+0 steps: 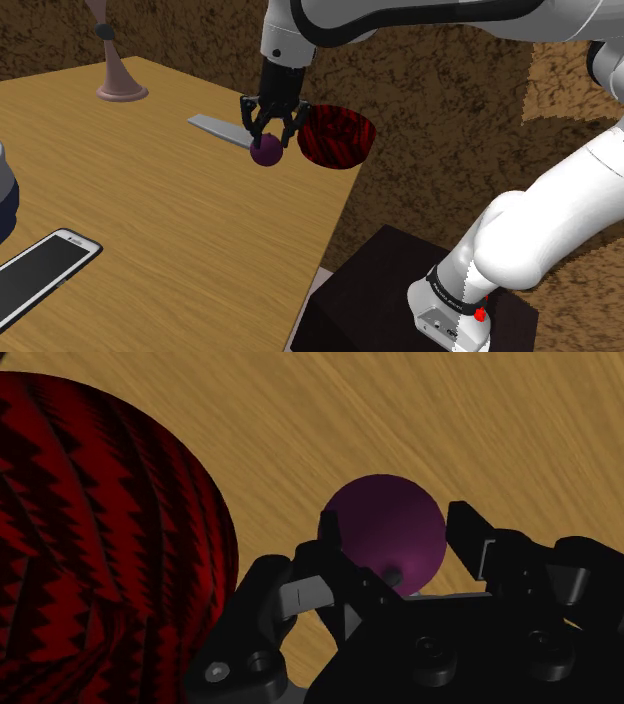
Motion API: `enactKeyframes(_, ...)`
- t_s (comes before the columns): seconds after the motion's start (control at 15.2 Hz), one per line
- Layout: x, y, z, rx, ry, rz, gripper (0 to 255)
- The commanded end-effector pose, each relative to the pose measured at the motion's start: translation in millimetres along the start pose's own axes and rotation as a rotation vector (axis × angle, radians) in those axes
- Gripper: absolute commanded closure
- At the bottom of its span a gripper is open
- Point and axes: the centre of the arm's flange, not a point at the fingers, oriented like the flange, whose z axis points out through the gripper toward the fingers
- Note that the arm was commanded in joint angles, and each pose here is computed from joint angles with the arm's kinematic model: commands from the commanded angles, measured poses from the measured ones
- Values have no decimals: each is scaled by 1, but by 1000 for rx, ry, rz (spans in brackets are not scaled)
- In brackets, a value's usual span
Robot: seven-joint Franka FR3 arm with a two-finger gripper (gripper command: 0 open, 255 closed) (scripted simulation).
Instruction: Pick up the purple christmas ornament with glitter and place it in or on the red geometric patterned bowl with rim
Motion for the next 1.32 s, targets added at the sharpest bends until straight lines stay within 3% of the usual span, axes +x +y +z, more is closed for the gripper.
enactKeyframes(0.0,-3,-3,8,-6,-17,-6,255)
enactKeyframes(0.33,0,-2,10,-6,-17,-5,255)
enactKeyframes(0.99,-1,-7,-33,-5,-16,-5,255)
enactKeyframes(1.06,-1,-7,-33,-5,-16,-5,0)
enactKeyframes(1.19,7,-26,-16,-121,31,-564,0)
enactKeyframes(1.25,4,-17,-23,-66,15,-245,0)
